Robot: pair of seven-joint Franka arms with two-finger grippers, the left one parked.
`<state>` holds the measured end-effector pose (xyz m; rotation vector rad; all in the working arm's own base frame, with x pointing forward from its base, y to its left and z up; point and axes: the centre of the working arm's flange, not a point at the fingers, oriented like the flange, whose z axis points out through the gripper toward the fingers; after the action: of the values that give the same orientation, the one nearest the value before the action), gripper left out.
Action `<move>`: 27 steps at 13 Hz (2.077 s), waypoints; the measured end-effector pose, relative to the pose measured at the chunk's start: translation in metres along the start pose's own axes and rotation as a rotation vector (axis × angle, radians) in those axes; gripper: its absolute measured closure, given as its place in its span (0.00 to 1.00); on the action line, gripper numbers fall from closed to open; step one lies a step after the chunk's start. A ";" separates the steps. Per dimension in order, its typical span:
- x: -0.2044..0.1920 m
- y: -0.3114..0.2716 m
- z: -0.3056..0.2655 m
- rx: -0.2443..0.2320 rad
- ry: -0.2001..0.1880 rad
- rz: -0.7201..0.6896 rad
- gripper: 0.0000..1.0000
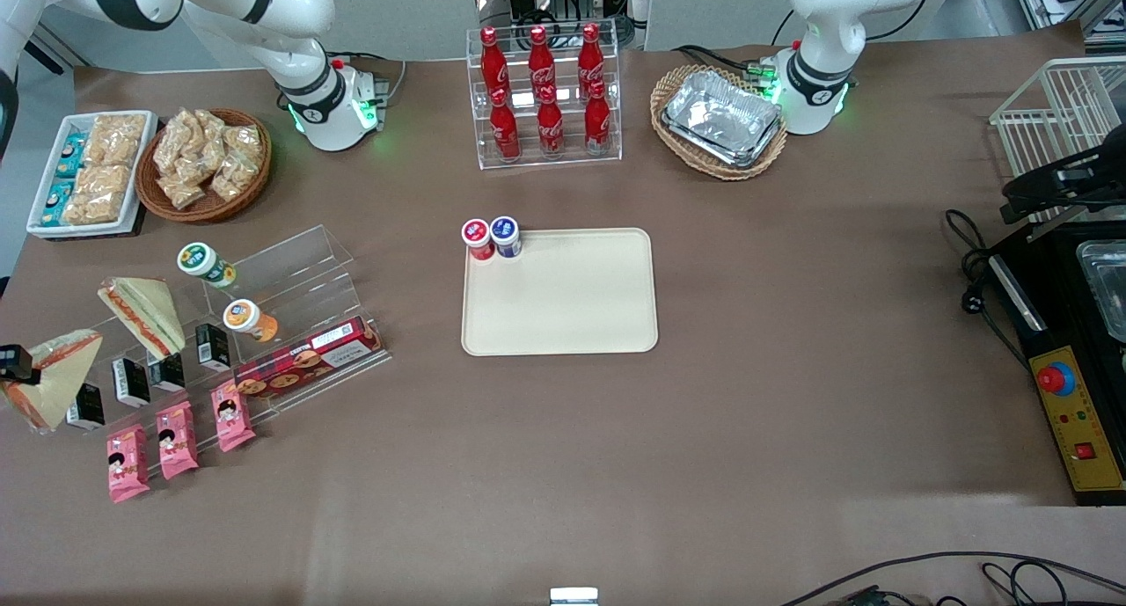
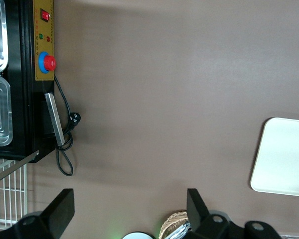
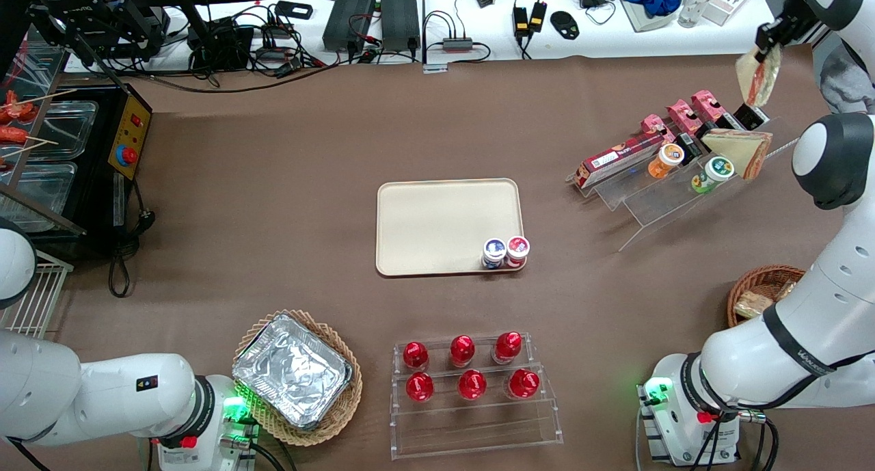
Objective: Place sandwich on tray
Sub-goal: 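Carry the held sandwich over the cream tray and lower it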
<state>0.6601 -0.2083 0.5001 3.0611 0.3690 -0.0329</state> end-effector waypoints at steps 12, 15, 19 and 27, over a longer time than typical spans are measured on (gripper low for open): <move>0.085 -0.325 -0.053 0.102 0.124 -1.073 0.68; 0.088 -0.425 -0.038 0.095 0.088 -1.247 0.68; 0.080 -0.555 -0.009 0.014 0.074 -1.469 0.68; 0.039 -0.704 0.115 0.008 0.055 -1.701 0.68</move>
<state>0.5284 0.4769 0.3453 1.7682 2.5852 -0.0160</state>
